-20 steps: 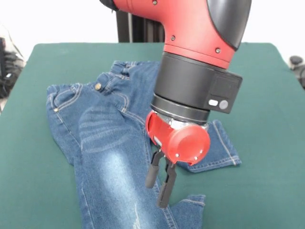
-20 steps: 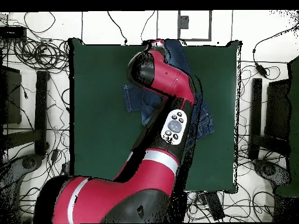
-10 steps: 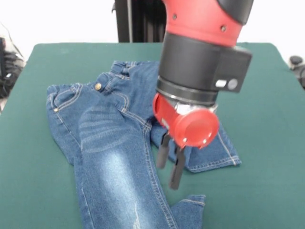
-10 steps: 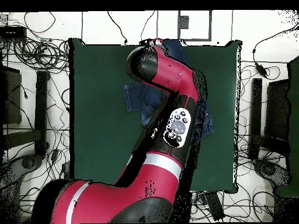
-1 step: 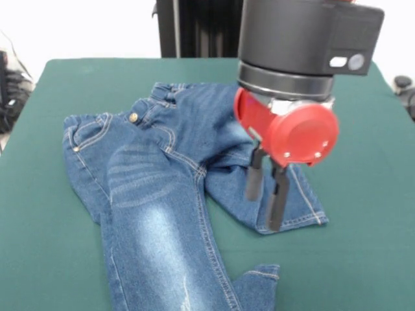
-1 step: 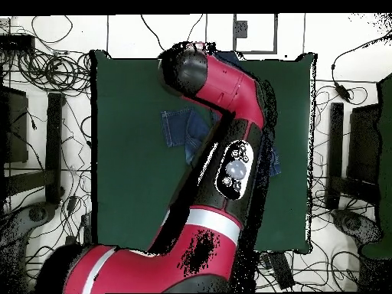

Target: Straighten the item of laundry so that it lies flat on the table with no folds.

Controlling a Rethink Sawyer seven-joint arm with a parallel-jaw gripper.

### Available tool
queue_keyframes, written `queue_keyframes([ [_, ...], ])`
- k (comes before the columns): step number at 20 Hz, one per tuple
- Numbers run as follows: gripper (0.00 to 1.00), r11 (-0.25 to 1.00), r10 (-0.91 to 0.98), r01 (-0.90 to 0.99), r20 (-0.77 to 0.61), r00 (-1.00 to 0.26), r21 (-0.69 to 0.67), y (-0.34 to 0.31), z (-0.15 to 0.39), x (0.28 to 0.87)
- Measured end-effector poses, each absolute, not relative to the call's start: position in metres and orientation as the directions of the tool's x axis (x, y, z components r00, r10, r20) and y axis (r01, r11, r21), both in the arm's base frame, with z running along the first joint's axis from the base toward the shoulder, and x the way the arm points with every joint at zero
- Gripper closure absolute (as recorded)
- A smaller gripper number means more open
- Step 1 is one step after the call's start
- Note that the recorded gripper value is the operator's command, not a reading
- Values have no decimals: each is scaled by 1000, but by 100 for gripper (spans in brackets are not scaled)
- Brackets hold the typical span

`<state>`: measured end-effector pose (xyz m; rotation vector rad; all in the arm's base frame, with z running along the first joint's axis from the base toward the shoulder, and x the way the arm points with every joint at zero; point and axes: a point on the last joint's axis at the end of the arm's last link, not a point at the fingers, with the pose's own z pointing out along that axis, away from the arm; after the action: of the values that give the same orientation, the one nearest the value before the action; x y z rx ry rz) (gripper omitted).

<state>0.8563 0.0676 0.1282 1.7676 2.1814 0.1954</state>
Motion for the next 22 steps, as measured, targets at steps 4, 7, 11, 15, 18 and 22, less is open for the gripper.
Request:
queue_keyframes([
  [4,0,204,977,921,-125,-171,333,79,133,863],
  [7,0,195,980,921,-107,-168,337,83,131,864],
  [11,0,197,980,923,-97,-174,331,87,125,865],
  [15,0,216,976,936,-87,-200,279,92,110,862],
  [18,0,232,972,949,-77,-221,214,93,98,854],
  [22,0,246,969,966,-54,-242,80,90,81,833],
])
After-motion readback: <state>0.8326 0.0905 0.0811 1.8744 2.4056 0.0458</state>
